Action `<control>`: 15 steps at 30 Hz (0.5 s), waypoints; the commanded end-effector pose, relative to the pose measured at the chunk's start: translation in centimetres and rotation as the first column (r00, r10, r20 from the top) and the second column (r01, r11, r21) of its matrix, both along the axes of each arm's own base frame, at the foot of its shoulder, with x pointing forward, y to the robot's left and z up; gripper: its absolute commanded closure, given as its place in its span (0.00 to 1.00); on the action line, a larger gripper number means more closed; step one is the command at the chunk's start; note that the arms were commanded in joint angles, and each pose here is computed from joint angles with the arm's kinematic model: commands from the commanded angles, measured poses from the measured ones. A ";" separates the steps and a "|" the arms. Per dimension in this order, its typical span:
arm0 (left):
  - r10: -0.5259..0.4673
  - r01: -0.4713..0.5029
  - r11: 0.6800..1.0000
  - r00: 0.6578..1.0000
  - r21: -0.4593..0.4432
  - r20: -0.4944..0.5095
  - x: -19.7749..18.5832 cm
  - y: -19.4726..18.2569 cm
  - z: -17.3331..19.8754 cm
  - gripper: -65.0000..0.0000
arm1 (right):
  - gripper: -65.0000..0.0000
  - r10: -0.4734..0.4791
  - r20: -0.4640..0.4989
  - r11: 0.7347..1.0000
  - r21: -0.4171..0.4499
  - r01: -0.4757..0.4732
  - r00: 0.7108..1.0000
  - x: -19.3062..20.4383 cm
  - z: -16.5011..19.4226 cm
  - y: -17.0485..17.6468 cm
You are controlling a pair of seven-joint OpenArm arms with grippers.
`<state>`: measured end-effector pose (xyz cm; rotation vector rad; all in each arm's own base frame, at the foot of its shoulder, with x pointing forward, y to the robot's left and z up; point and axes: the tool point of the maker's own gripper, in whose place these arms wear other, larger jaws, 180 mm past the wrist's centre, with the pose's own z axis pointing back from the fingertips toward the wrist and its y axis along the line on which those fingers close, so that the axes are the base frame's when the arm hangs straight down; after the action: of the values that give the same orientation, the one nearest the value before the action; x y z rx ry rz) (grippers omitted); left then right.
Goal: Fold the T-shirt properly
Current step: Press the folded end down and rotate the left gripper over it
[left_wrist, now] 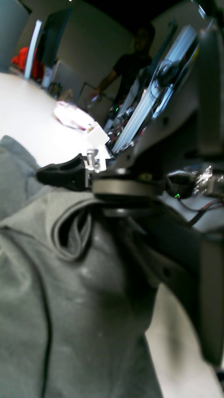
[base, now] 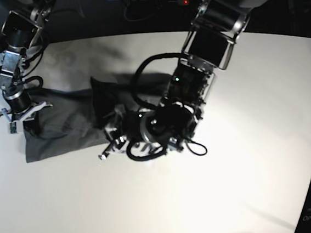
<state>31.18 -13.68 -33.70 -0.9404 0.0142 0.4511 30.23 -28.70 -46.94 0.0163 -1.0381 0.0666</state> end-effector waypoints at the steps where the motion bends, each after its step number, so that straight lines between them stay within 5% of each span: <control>1: 0.028 -0.029 0.998 0.999 -0.055 -0.026 1.1 0.2 0.9 0.94 | 0.99 0.120 -0.461 0.989 -0.023 -0.147 0.879 -8.1 -8.1 2.9; 6: 0.099 -0.117 0.990 0.973 -0.076 -0.208 1.2 3.0 -2.5 0.94 | 0.99 0.120 -0.461 0.989 -0.023 -0.147 0.879 -8.1 -8.1 2.9; 11: 0.091 -0.105 0.993 0.976 -0.059 -0.198 1.1 3.8 -3.0 0.92 | 0.99 0.120 -0.461 0.989 -0.023 -0.147 0.879 -8.1 -8.1 2.9; 15: 0.089 -0.102 0.993 0.979 -0.060 -0.185 1.0 3.7 -2.8 0.76 | 0.99 0.122 -0.461 0.989 -0.019 -0.147 0.879 -8.1 -8.1 3.1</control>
<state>31.37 -9.04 -38.69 -0.9024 0.1507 0.6530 30.17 -28.62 -46.97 0.0186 -1.0416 0.0589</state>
